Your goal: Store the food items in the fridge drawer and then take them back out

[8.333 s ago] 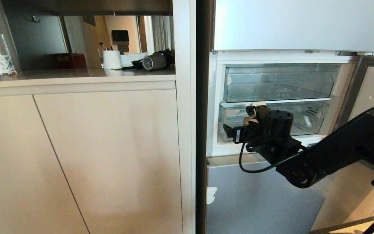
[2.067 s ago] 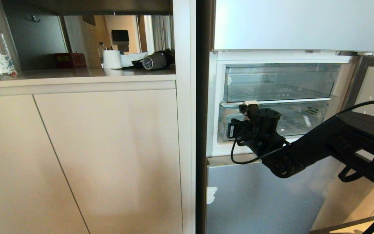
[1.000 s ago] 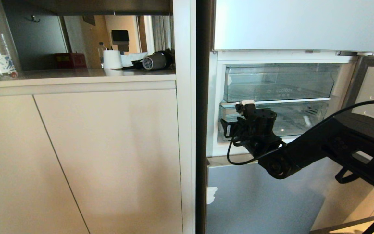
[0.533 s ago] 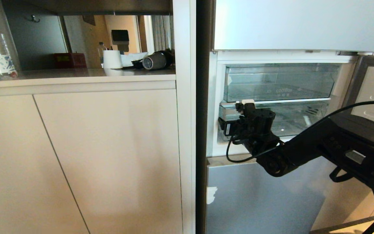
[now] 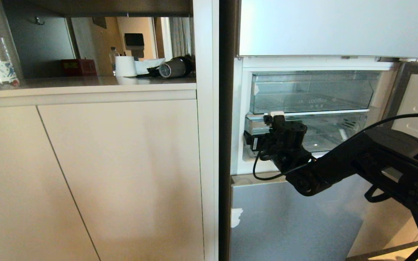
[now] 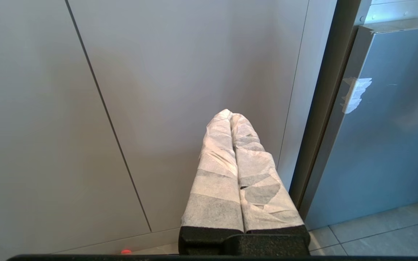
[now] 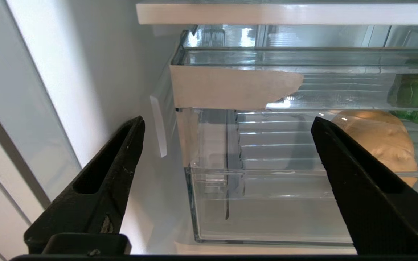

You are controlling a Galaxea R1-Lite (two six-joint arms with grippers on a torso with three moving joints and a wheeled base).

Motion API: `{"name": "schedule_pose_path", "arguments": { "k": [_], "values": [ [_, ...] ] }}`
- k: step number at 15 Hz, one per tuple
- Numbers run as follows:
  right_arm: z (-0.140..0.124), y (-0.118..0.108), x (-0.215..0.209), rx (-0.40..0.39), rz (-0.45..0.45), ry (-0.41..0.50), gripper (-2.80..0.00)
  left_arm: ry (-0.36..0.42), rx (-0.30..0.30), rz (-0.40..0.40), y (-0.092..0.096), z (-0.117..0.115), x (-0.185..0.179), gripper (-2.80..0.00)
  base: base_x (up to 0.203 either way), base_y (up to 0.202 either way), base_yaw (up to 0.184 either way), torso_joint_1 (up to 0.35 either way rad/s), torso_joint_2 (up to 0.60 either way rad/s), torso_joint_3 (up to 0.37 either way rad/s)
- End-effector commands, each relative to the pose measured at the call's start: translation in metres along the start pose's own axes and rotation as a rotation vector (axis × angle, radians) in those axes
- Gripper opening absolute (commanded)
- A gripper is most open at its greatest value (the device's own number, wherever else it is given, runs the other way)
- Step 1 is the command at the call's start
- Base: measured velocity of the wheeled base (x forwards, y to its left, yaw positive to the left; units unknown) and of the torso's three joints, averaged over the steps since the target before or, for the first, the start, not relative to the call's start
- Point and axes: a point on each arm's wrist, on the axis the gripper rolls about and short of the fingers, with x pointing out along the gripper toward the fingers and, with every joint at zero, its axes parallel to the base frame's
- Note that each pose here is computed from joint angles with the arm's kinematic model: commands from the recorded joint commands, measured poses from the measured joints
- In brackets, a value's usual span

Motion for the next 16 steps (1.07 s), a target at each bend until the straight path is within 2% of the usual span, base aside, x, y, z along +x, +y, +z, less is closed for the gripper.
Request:
{"name": "schedule_pose_path", "arguments": {
  "k": [1, 2, 16],
  "values": [
    [-0.003, 0.001, 0.001, -0.002, 0.0, 0.001, -0.45, -0.001, 0.0, 0.0, 0.0, 0.0, 0.0, -2.8, 0.0, 0.0, 0.0, 0.0, 0.0, 0.0],
    [-0.004, 0.001, 0.001, -0.003, 0.0, 0.003, -2.8, 0.0, 0.0, 0.0, 0.0, 0.0, 0.0, -2.8, 0.0, 0.0, 0.0, 0.0, 0.0, 0.0],
    [0.002, 0.012, -0.003, -0.007, 0.016, -0.01, -2.8, -0.001, 0.0, 0.0, 0.0, 0.0, 0.0, -2.8, 0.0, 0.0, 0.0, 0.0, 0.0, 0.0]
  ]
}}
